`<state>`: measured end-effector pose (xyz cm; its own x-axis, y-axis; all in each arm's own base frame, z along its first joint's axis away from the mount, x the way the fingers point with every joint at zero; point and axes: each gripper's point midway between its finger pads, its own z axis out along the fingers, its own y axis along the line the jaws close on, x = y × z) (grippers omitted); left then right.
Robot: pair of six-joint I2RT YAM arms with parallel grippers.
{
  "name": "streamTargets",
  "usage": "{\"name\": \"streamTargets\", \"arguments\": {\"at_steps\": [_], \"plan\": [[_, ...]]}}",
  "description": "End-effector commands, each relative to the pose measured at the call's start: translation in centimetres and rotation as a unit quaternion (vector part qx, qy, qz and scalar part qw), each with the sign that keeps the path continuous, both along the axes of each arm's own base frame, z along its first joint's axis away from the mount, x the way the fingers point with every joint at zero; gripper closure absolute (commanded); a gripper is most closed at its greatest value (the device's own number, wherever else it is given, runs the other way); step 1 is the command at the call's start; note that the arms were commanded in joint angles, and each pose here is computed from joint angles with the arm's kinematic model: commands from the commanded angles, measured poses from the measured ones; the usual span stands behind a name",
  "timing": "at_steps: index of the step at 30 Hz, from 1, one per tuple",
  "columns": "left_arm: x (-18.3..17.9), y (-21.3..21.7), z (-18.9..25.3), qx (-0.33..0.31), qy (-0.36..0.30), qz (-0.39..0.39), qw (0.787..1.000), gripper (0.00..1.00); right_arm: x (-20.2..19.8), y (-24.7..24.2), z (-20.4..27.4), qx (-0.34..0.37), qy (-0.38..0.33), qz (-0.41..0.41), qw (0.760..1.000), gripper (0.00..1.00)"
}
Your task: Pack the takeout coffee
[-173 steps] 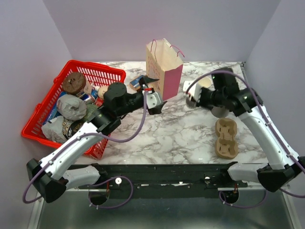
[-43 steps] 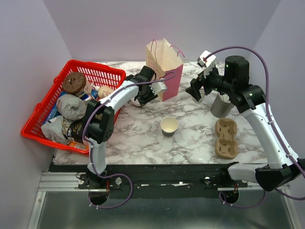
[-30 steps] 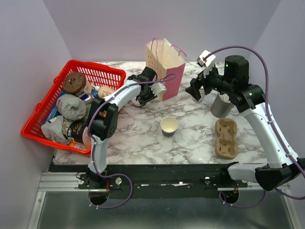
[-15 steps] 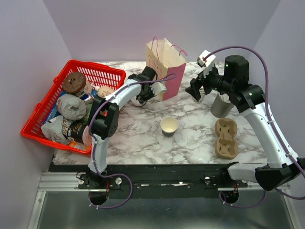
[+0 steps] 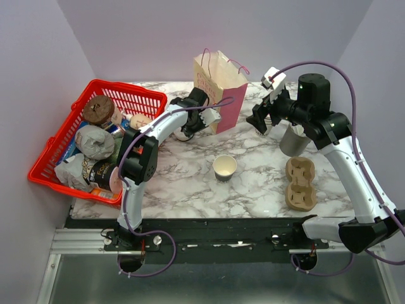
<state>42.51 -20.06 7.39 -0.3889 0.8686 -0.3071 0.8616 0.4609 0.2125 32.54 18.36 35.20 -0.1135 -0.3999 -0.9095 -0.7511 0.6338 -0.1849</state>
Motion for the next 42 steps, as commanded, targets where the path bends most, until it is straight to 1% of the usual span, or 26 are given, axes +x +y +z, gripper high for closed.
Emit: {"name": "streamTargets", "arguments": {"at_steps": [1, 2, 4, 13, 17, 19, 21, 22, 23, 24, 26, 29, 33, 42], "plan": [[0.2, 0.6, -0.2, 0.008, 0.007, 0.01, 1.0, 0.93, 0.1, 0.0, -0.5, -0.003, 0.004, 0.003, 1.0, 0.02], [0.3, 0.6, -0.1, 0.006, 0.005, 0.01, 1.0, 0.97, 0.1, 0.0, -0.5, -0.003, 0.004, 0.003, 1.0, 0.02], [0.2, 0.6, 0.1, 0.005, 0.005, 0.012, 1.0, 1.0, 0.1, 0.0, -0.4, -0.003, 0.003, 0.003, 1.0, 0.02], [0.3, 0.6, 3.4, -0.009, -0.015, 0.019, 1.0, 1.0, -0.1, -0.1, -0.5, -0.004, 0.002, 0.006, 1.0, 0.02], [0.0, -0.3, 5.5, -0.049, -0.014, 0.026, 0.998, 1.0, -0.2, 0.0, -0.8, -0.004, 0.005, 0.007, 1.0, 0.02], [-0.2, -0.5, 5.8, -0.061, -0.007, 0.032, 0.998, 1.0, -0.3, 0.0, -0.9, -0.004, 0.007, 0.009, 1.0, 0.02], [-0.2, -0.4, 5.7, -0.06, -0.011, 0.033, 0.998, 1.0, -0.4, 0.1, -1.0, -0.003, 0.008, 0.012, 1.0, 0.02], [0.0, -0.1, 5.4, -0.051, -0.016, 0.032, 0.998, 0.98, -0.4, 0.1, -1.0, -0.002, 0.009, 0.013, 1.0, 0.02], [-0.1, 0.1, 4.6, -0.045, -0.012, 0.034, 0.998, 0.75, -0.4, 0.2, -1.0, -0.002, 0.009, 0.014, 1.0, 0.02], [0.2, 0.1, 4.3, -0.042, -0.018, 0.033, 0.998, 0.68, -0.4, 0.2, -1.0, -0.001, 0.009, 0.015, 1.0, 0.02], [0.4, 0.5, 3.4, -0.028, -0.017, 0.026, 0.999, 0.61, -0.4, 0.2, -1.1, -0.002, 0.011, 0.016, 1.0, 0.02], [0.4, 0.7, 2.3, -0.014, -0.005, 0.022, 1.0, 0.6, -0.6, 0.1, -1.0, -0.003, 0.008, 0.014, 1.0, 0.02], [0.5, 0.7, 1.6, -0.011, 0.002, 0.024, 1.0, 0.59, -0.8, -0.1, -1.1, -0.003, 0.008, 0.012, 1.0, 0.02], [0.8, 0.6, 0.3, -0.009, 0.01, 0.03, 0.999, 0.62, -0.6, 0.0, -1.0, -0.001, 0.009, 0.011, 1.0, 0.02]]}}
